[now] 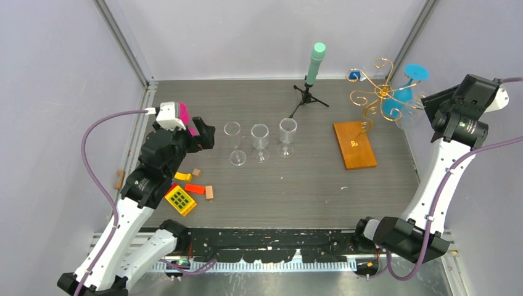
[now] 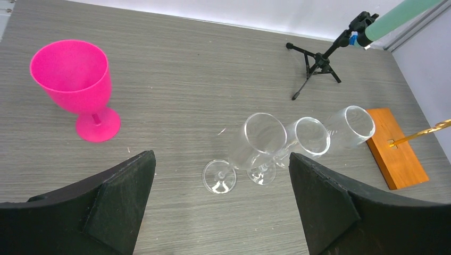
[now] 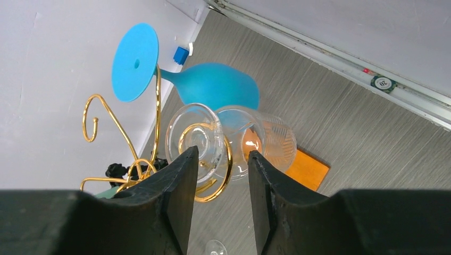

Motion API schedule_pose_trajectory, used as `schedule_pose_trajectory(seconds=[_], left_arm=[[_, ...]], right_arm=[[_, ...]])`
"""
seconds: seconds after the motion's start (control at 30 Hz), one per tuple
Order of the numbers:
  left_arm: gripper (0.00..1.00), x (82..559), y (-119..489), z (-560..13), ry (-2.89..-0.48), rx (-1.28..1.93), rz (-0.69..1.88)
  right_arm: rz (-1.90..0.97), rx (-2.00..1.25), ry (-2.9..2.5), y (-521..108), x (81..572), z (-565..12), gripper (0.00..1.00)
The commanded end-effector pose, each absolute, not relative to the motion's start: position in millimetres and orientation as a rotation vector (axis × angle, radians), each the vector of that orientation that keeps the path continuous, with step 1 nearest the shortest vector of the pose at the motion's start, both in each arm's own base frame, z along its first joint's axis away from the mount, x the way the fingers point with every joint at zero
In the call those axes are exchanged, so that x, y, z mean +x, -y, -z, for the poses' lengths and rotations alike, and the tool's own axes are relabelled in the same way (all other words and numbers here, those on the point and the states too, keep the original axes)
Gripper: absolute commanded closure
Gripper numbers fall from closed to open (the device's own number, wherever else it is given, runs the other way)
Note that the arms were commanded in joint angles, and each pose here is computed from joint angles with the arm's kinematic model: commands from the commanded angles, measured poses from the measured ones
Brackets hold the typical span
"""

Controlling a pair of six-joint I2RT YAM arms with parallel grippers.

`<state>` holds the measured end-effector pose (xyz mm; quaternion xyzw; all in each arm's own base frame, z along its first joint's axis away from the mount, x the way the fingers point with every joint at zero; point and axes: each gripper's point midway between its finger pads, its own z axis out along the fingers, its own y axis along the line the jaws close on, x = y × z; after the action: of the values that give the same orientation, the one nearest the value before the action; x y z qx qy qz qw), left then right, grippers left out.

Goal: Take the wine glass off the wine glass rack

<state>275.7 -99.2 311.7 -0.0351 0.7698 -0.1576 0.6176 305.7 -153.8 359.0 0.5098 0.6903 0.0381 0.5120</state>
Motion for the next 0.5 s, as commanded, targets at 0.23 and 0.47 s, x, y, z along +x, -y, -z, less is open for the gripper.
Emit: schedule_pose_trajectory(seconds=[0.23,0.47], left_arm=[[0.0,272,84,-317,-1.729,-0.122,0.305],[0.0,272,84,-317,-1.73,-0.119,0.3]], right_arm=[[-0.121,1.213,-1.571,156,309,-374,0.47],[-0.177,1.197,-1.589,150,317,-366,0.48]])
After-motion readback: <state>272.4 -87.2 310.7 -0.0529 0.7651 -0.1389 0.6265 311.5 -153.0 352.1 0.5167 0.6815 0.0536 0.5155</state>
